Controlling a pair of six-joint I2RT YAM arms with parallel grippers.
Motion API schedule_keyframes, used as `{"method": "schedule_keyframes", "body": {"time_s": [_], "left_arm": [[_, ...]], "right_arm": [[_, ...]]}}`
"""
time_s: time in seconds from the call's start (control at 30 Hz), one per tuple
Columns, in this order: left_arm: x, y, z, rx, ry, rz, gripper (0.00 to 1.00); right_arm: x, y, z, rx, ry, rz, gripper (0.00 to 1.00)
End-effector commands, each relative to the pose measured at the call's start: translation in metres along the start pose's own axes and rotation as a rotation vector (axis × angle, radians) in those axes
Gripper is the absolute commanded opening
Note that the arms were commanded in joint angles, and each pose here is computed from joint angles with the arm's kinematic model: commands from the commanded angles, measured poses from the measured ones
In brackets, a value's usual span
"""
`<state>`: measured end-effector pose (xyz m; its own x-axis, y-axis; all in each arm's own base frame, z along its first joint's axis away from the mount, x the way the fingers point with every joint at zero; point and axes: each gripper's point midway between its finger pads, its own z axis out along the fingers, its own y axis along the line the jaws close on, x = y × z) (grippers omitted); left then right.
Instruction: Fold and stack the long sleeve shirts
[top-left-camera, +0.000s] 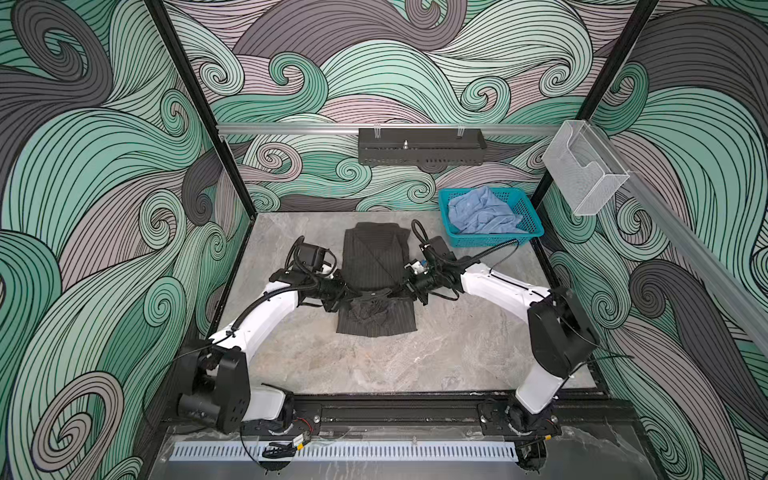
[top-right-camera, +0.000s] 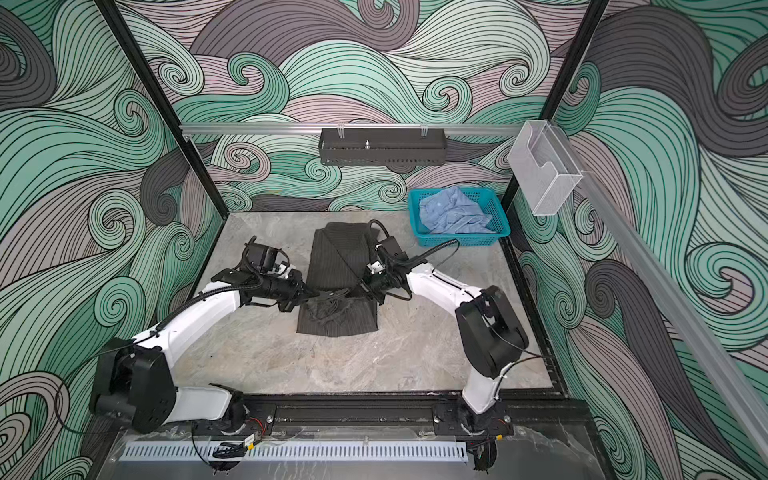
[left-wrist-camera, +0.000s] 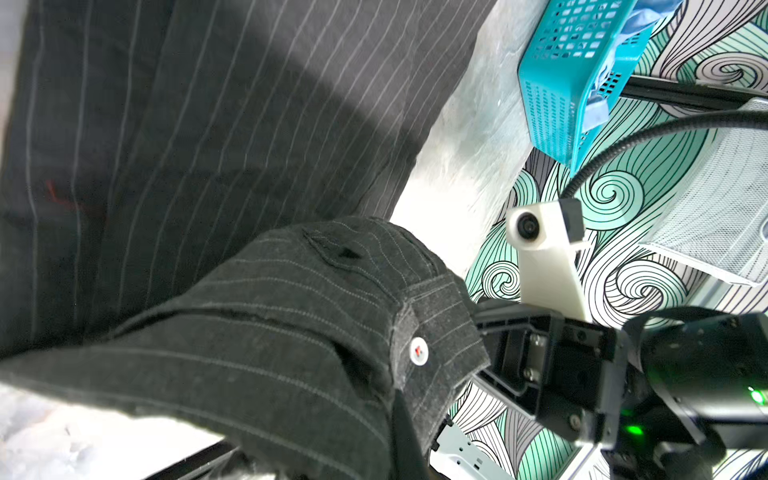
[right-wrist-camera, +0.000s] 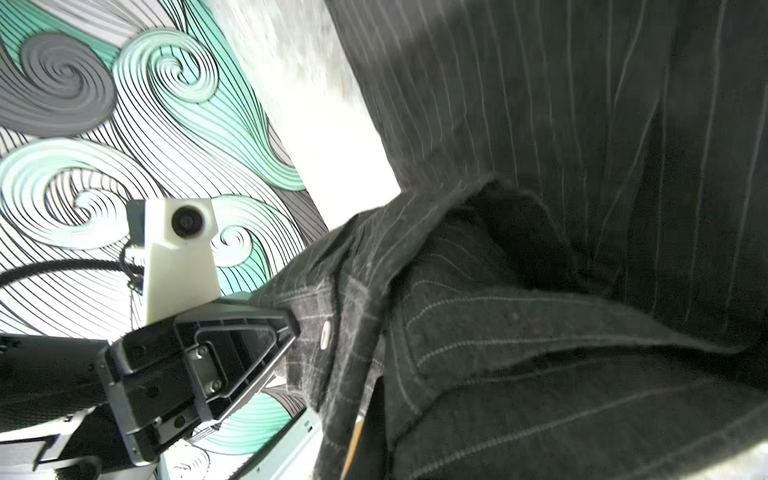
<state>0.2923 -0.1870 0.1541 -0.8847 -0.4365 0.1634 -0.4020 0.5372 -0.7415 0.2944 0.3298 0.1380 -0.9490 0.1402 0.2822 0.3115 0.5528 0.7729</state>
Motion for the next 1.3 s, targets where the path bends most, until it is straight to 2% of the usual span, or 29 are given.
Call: {"method": "schedule_keyframes", "body": {"time_s": [0.0, 0.23, 0.47, 0.53, 0.6, 0.67, 0.8, 0.83, 0.87, 1.0, 1.13, 1.27], "left_arm": [[-0.014, -0.01, 0.002, 0.036, 0.03, 0.038, 0.0], [-0.043, 0.0, 0.031, 0.011, 0.067, 0.0, 0.0], [-0.071, 0.02, 0.053, -0.015, 0.076, -0.065, 0.01], [-0.077, 0.024, 0.059, -0.026, 0.079, -0.082, 0.17], [-0.082, 0.026, 0.062, -0.026, 0.077, -0.098, 0.23], [-0.09, 0.026, 0.06, -0.017, 0.057, -0.104, 0.34], [-0.101, 0.021, 0.052, -0.001, 0.032, -0.106, 0.5], [-0.103, 0.018, 0.048, -0.002, 0.026, -0.101, 0.55], [-0.104, 0.017, 0.044, -0.002, 0.023, -0.097, 0.58], [-0.104, 0.008, 0.017, 0.001, -0.019, -0.064, 0.66], [-0.09, 0.011, -0.007, -0.028, -0.033, -0.031, 0.68], [-0.064, 0.027, -0.015, -0.072, -0.024, -0.007, 0.68]], "right_arm": [[-0.02, 0.018, -0.003, -0.06, -0.005, -0.027, 0.04], [-0.063, 0.004, 0.012, -0.061, -0.017, 0.029, 0.04], [-0.096, -0.029, 0.023, -0.04, -0.052, 0.106, 0.08], [-0.102, -0.039, 0.024, -0.042, -0.066, 0.133, 0.09], [-0.108, -0.048, 0.024, -0.038, -0.087, 0.161, 0.11], [-0.115, -0.051, 0.022, -0.042, -0.108, 0.175, 0.12], [-0.126, -0.054, 0.016, -0.051, -0.151, 0.198, 0.29], [-0.129, -0.052, 0.014, -0.061, -0.163, 0.198, 0.39], [-0.13, -0.049, 0.011, -0.063, -0.174, 0.194, 0.43], [-0.124, -0.038, -0.007, -0.048, -0.205, 0.129, 0.53], [-0.105, -0.033, -0.026, -0.019, -0.231, 0.067, 0.58], [-0.083, -0.038, -0.042, 0.035, -0.252, 0.012, 0.62]]}}
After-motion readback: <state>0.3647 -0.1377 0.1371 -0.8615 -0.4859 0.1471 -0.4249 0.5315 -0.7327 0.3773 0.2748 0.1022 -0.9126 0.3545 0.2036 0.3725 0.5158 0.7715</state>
